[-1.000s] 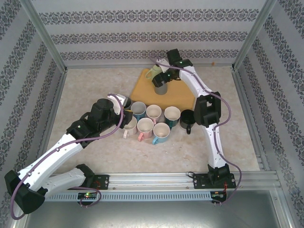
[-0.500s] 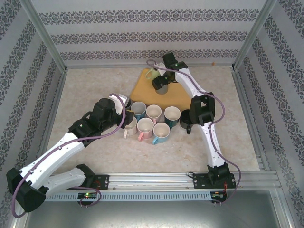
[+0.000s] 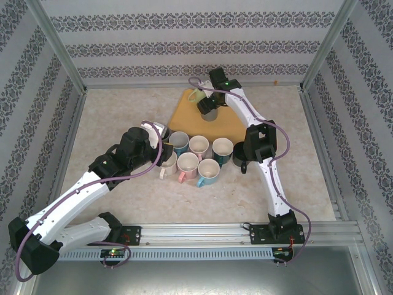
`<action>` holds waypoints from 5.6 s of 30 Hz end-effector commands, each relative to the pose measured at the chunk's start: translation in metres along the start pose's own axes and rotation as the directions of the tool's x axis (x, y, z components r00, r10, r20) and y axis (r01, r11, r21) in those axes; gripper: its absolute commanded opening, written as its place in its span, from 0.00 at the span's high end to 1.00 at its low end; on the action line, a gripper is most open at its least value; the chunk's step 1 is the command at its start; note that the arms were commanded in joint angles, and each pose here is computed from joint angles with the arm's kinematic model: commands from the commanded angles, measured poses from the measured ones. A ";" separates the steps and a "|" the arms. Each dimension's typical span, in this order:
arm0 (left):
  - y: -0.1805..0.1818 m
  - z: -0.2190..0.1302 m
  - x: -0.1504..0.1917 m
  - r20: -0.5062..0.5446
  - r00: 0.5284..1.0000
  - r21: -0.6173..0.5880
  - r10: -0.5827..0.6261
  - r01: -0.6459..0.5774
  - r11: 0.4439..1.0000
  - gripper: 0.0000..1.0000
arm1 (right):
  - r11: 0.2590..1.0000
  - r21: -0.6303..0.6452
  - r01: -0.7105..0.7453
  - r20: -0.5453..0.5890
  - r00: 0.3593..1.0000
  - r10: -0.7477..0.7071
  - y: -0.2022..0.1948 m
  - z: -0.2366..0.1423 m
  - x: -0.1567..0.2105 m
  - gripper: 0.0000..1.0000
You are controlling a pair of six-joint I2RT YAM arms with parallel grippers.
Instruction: Turn the mug right side up
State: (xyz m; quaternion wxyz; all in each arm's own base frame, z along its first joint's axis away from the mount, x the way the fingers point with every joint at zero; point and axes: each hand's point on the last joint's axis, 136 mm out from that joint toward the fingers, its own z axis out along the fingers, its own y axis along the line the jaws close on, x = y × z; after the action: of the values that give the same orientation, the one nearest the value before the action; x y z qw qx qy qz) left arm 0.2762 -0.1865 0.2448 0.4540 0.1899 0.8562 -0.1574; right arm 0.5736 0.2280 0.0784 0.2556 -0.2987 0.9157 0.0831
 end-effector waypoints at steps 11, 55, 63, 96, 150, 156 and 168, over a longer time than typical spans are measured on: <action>0.000 -0.006 -0.009 0.058 0.998 0.011 0.014 -0.015 1.000 0.51 | 0.993 0.025 -0.112 0.168 0.980 0.106 -0.002 -0.088 -0.021 0.55; -0.072 -0.064 -0.131 -0.339 0.619 0.512 -0.708 0.753 0.413 0.38 | 0.676 0.678 0.289 0.633 0.236 -0.737 0.186 -0.395 0.014 0.67; -0.072 -0.051 -0.136 -0.409 0.520 0.515 -0.750 0.810 0.281 0.37 | 0.583 0.742 0.332 0.562 0.165 -0.810 0.210 -0.404 0.026 0.67; -0.066 -0.038 -0.143 -0.453 0.482 0.595 -0.750 0.790 0.149 1.00 | 0.423 0.787 0.449 0.425 0.102 -0.899 0.238 -0.377 0.043 0.30; -0.258 0.028 0.017 0.560 0.825 0.408 0.079 -0.357 0.841 1.00 | 0.887 -0.131 -0.444 0.790 0.494 0.364 0.067 -0.473 0.103 0.12; -0.247 0.051 0.038 0.544 0.836 0.366 0.072 -0.313 0.876 1.00 | 0.896 -0.143 -0.420 0.774 0.517 0.366 0.072 -0.464 0.105 0.08; -0.229 0.082 0.070 0.495 0.867 0.304 0.057 -0.235 0.923 1.00 | 0.900 -0.132 -0.415 0.765 0.535 0.359 0.072 -0.454 0.109 0.07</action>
State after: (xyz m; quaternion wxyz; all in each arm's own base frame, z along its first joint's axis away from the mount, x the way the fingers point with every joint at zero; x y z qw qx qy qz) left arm 0.1883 -0.4102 0.1274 0.5767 0.3517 0.6847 -0.2735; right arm 0.2663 0.0939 0.4080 0.6004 -0.0126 0.7670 0.2260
